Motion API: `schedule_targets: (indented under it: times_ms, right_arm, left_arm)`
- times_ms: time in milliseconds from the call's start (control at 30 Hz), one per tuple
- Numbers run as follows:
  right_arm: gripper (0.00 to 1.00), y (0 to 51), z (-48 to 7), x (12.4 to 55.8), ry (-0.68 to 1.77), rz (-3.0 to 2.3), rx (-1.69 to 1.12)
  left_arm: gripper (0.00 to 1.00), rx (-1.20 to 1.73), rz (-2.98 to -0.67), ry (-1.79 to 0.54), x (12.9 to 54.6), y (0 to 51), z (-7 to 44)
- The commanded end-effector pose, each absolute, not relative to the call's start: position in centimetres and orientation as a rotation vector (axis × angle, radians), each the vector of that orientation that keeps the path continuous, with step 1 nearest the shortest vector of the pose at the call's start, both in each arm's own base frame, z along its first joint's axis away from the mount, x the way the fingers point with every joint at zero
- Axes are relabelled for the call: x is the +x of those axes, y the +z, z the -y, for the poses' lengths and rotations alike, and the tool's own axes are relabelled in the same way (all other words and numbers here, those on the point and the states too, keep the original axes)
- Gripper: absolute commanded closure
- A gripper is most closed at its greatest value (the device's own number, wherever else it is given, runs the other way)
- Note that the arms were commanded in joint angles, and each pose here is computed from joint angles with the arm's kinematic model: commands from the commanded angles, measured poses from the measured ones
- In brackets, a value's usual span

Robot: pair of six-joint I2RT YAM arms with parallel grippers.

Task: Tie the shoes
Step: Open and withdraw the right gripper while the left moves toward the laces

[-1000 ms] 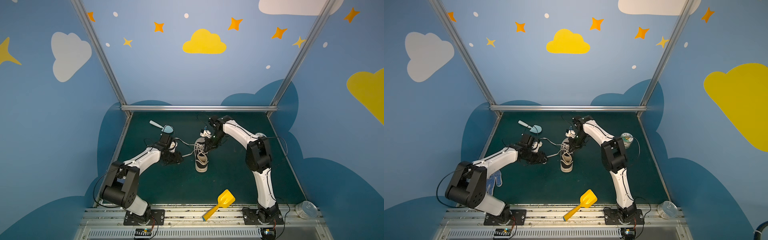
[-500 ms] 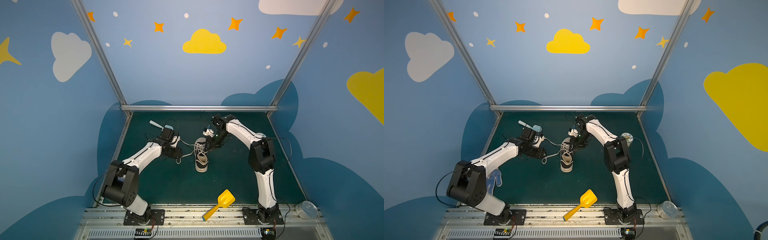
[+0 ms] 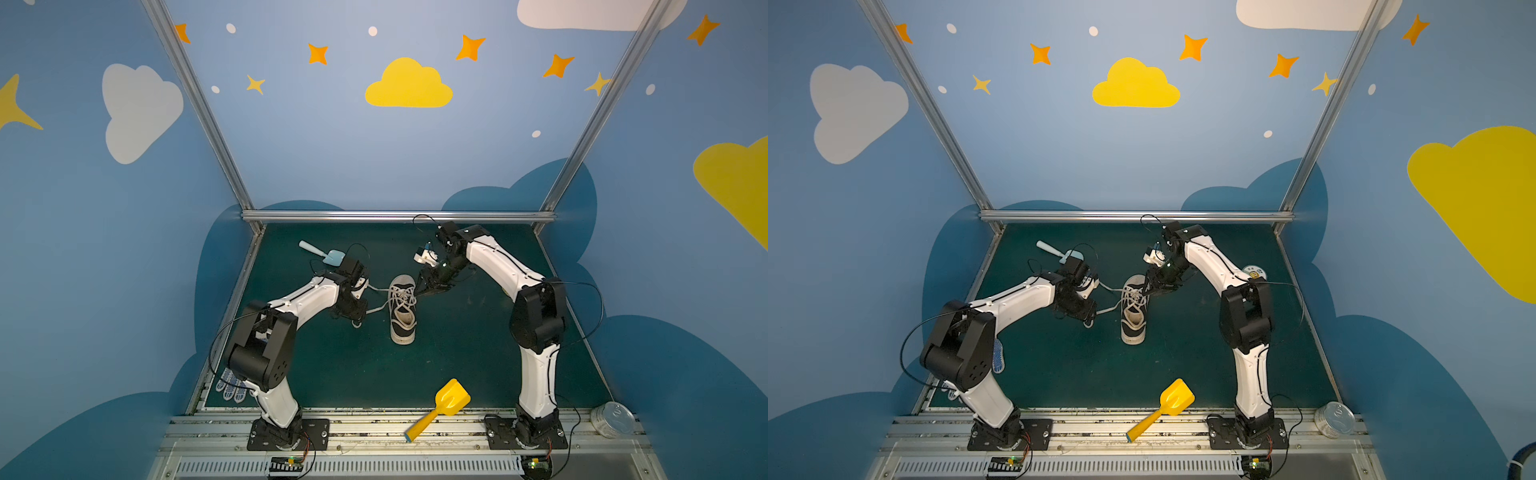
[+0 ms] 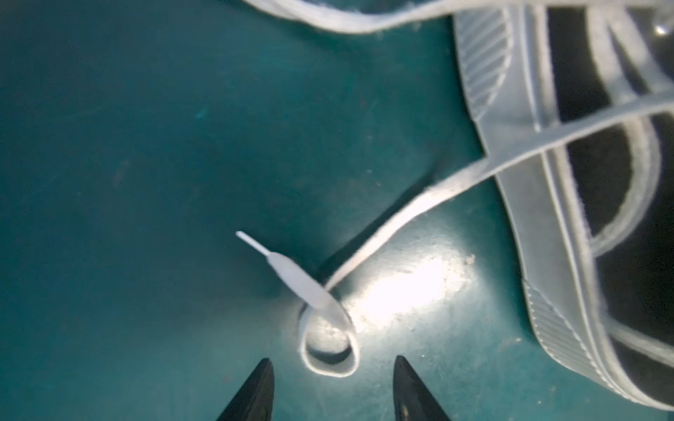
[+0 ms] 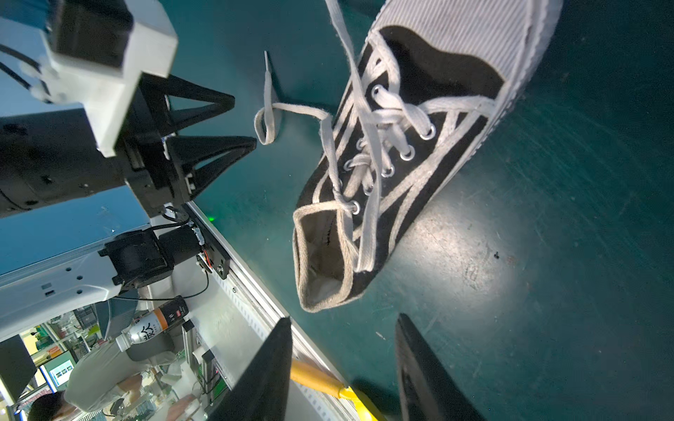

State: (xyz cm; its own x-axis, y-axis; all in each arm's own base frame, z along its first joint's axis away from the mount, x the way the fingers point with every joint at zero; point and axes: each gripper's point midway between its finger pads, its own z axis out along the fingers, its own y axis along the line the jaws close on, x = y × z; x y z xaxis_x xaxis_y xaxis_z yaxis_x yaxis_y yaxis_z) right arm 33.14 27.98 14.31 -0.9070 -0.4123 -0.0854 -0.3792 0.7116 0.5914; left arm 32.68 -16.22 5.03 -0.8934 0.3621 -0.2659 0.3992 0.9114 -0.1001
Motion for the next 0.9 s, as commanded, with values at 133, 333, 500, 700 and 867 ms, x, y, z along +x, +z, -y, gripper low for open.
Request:
schedule_targets:
  times_ms: [133,333,500,700,867]
  right_arm:
    - [0.53,16.3,-27.2,33.5,-1.032,2.883,0.65]
    - [0.54,16.7,-26.1,33.6,-1.032,2.9,0.628]
    - [0.54,17.1,-25.2,33.8,-1.04,2.915,0.603]
    - [0.55,17.4,-24.8,33.9,-1.061,2.918,0.579]
    - [0.56,17.7,-24.7,33.9,-1.101,2.903,0.56]
  left_arm:
    - [0.47,0.718,-2.753,-0.288,34.1,4.3,19.3]
    - [0.49,0.747,-2.732,-0.36,35.4,3.4,21.0]
    - [0.49,0.718,-2.708,-0.424,36.4,3.3,22.1]
    - [0.51,0.674,-2.723,-0.413,36.9,2.3,22.2]
    - [0.55,0.673,-2.691,-0.389,36.9,1.6,22.1]
